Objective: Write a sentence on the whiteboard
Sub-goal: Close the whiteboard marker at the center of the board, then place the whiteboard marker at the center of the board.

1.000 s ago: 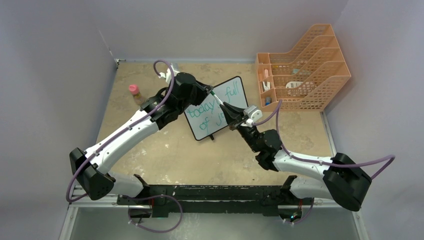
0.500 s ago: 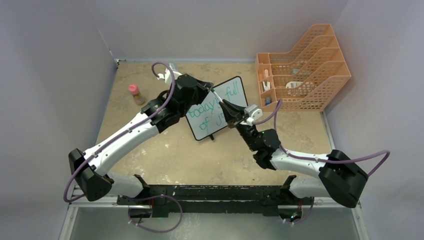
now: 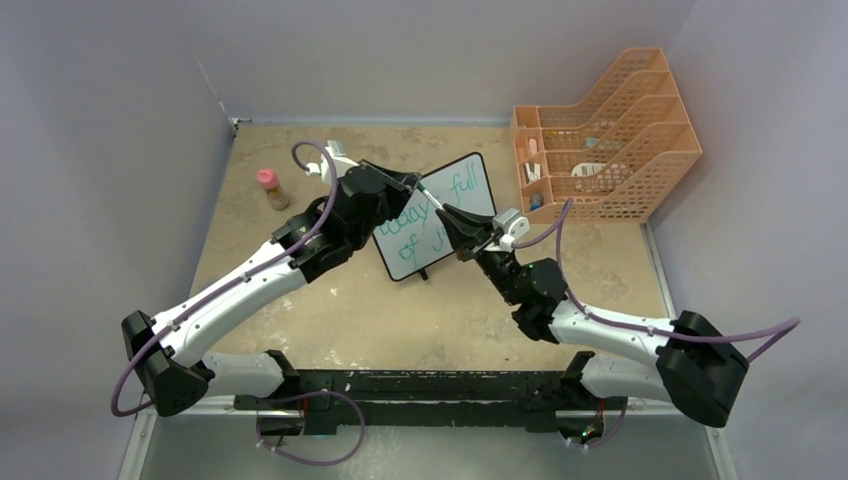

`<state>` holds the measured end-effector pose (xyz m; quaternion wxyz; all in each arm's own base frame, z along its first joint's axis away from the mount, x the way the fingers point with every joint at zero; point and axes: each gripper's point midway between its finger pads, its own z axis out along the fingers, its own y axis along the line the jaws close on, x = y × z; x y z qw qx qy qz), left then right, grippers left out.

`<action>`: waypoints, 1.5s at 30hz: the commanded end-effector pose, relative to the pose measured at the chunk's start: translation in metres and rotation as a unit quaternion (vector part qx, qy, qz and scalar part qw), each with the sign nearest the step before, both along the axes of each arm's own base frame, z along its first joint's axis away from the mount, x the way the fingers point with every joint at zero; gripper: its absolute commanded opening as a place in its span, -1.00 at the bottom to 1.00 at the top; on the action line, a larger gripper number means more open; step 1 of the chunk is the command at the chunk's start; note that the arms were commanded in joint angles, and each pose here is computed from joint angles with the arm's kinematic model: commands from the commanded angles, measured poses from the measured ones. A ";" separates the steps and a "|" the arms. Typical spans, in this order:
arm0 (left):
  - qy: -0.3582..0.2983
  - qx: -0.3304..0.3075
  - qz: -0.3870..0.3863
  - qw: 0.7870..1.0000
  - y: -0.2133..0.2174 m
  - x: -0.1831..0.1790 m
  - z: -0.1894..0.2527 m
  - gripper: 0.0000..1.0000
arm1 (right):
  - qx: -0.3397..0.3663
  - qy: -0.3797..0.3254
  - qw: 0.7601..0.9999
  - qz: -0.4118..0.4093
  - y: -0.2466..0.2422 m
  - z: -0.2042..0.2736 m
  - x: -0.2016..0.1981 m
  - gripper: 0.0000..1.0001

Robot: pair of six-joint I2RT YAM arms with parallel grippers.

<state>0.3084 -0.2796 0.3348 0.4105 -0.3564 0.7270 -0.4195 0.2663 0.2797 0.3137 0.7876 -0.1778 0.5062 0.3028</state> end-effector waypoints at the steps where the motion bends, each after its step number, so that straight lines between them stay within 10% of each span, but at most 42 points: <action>1: 0.039 -0.010 -0.080 0.996 -0.024 -0.044 -0.012 -1.00 | 0.043 0.006 0.997 -0.058 -0.027 0.032 0.016 -0.89; 10: 0.010 -0.018 -0.012 1.000 -0.004 -0.020 0.002 -1.00 | 0.008 0.070 0.997 -0.018 -0.018 0.015 0.006 -0.01; 21: 0.006 0.007 0.033 0.999 0.015 -0.003 -0.015 -1.00 | -0.013 0.121 0.991 0.050 -0.015 0.004 -0.023 0.50; 28: -0.010 0.151 -0.021 0.988 0.012 0.003 -0.048 -1.00 | -0.024 0.162 0.985 0.045 -0.030 0.003 -0.034 0.74; 45: -0.080 0.401 -0.418 0.811 -0.065 -0.043 -0.141 -1.00 | 0.049 0.170 0.961 -0.214 -0.154 0.030 -0.023 0.98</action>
